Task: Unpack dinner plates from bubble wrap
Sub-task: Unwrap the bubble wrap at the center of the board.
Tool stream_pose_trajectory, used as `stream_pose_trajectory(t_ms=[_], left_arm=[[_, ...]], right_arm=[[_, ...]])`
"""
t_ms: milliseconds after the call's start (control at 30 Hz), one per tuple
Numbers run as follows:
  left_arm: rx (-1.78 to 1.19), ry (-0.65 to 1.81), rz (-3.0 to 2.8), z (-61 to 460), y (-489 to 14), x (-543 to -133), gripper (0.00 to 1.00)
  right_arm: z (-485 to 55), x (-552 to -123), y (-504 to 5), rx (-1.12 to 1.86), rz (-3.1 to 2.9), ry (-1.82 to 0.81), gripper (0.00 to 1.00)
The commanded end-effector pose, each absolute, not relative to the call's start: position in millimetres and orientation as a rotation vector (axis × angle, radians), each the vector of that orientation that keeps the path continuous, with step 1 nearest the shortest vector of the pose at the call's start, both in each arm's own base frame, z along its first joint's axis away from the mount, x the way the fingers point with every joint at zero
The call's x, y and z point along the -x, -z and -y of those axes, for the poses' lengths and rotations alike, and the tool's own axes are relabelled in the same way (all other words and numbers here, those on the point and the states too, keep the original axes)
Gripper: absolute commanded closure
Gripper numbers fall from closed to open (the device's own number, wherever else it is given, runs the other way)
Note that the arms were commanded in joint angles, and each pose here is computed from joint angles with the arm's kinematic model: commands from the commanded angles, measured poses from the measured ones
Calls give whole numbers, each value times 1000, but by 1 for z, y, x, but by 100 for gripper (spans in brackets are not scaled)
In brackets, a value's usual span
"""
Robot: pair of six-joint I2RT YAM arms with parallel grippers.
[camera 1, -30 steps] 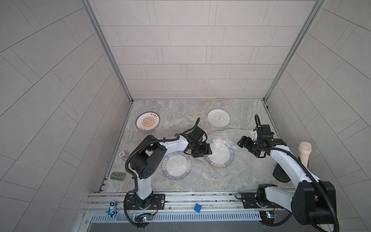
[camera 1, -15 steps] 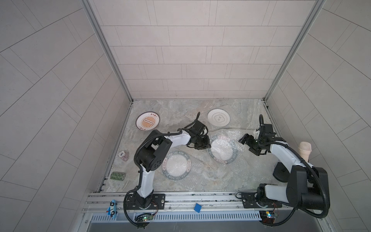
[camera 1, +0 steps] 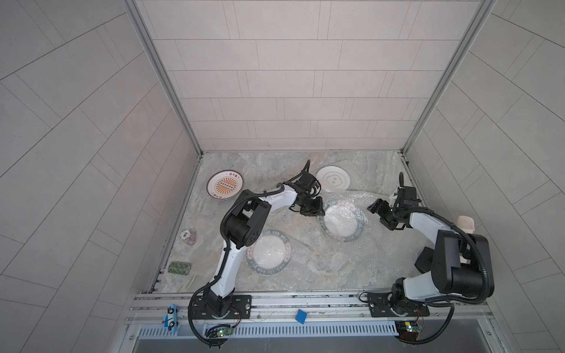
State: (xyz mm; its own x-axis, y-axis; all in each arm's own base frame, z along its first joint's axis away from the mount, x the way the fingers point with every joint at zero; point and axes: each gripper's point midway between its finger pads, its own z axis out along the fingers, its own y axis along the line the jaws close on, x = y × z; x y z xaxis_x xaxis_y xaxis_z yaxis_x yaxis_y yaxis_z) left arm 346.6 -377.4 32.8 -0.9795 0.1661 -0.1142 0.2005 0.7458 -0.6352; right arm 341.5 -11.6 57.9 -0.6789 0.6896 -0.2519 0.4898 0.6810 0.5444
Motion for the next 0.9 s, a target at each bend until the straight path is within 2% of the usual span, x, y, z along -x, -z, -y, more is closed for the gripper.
stream_pose_trajectory(t_ms=[0,167,300,400,533,733,867], left_arm=[[-302,941,-2999,358,-6,-334,75],[-262,1057,-2951,357,-19,-340,53],[-181,1166,-2876,351,-43,-349,41],[-38,1205,-2794,329,-66,-359,37],[61,1120,-2726,280,-99,-363,31],[246,973,-2632,197,-149,-368,30],[431,809,-2550,133,-170,-372,29]], right_arm=[[13,-376,-86,-857,-2315,-685,29],[3,-387,-124,-740,-2238,-730,70],[-8,-382,-161,-646,-2198,-733,98],[-29,-375,-189,-538,-2209,-727,100],[-80,-370,-225,-343,-2217,-725,100],[-210,-365,-249,32,-2254,-821,100],[-312,-356,-220,289,-2337,-890,100]])
